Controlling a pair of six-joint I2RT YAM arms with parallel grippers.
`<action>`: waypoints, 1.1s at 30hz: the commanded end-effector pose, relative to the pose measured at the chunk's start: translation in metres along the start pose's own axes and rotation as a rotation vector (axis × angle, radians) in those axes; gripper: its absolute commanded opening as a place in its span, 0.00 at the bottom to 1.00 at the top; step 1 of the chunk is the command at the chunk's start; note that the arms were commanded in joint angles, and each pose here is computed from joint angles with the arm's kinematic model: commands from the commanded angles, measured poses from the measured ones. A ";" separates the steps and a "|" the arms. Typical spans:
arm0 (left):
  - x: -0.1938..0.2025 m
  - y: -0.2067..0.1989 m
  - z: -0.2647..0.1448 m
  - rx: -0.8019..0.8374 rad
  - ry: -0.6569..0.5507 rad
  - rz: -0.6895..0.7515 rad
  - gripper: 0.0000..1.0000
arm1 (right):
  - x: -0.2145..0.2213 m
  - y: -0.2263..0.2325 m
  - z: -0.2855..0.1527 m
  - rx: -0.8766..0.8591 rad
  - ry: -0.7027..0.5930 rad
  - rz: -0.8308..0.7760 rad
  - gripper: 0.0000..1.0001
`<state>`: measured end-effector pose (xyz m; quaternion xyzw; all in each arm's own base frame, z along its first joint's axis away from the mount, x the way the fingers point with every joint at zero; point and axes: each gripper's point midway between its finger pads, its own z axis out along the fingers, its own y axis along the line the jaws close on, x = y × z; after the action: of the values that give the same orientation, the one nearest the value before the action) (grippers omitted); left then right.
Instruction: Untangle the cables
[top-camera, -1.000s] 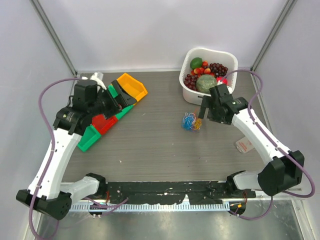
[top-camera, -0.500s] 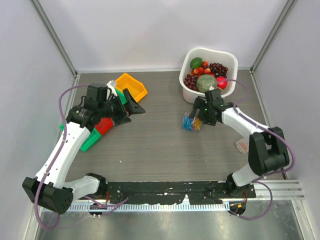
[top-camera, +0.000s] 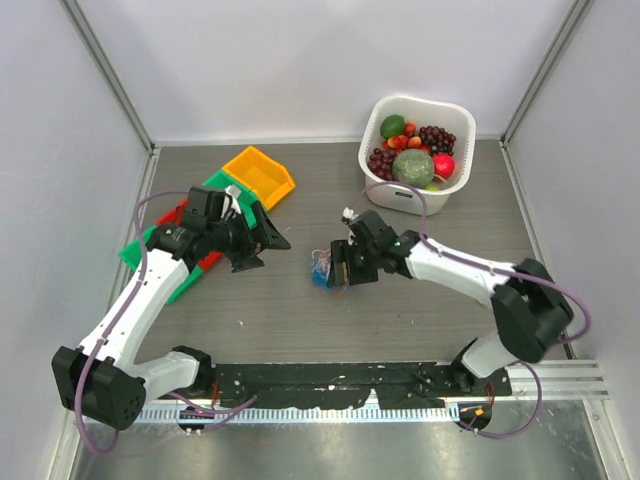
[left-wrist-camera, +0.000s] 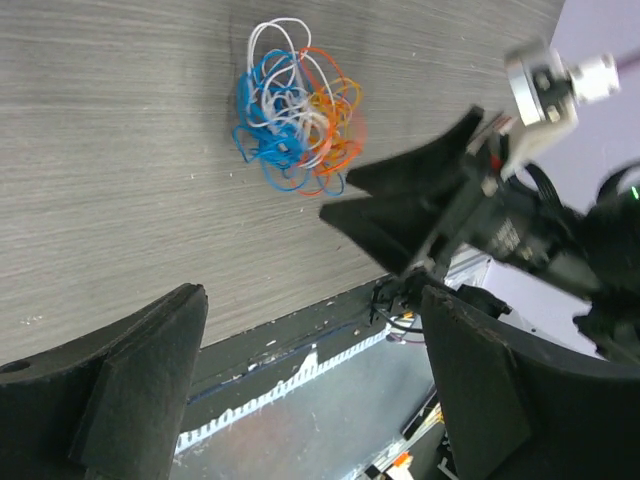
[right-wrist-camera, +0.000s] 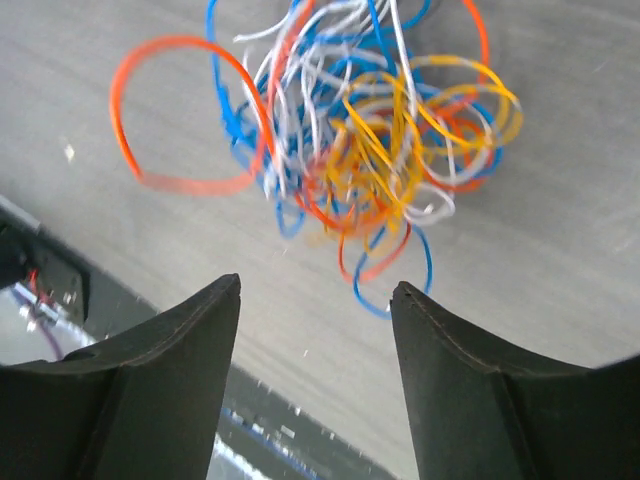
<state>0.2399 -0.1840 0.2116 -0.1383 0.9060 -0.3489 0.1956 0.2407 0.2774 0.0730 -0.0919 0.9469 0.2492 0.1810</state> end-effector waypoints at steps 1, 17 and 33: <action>-0.004 -0.017 -0.006 0.061 -0.031 0.074 0.94 | 0.005 0.020 -0.043 -0.085 -0.051 0.014 0.71; 0.016 -0.011 0.075 -0.152 0.151 0.195 0.77 | -0.011 -0.018 -0.103 0.119 -0.249 0.045 0.80; 0.022 0.007 0.111 -0.240 0.276 0.255 0.01 | 0.001 0.003 -0.068 0.041 -0.060 0.045 0.77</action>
<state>0.2645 -0.2409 0.0876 -0.0197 0.9789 -0.1951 0.0575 0.2104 0.2276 0.1172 -0.0505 0.9529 0.2121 0.2111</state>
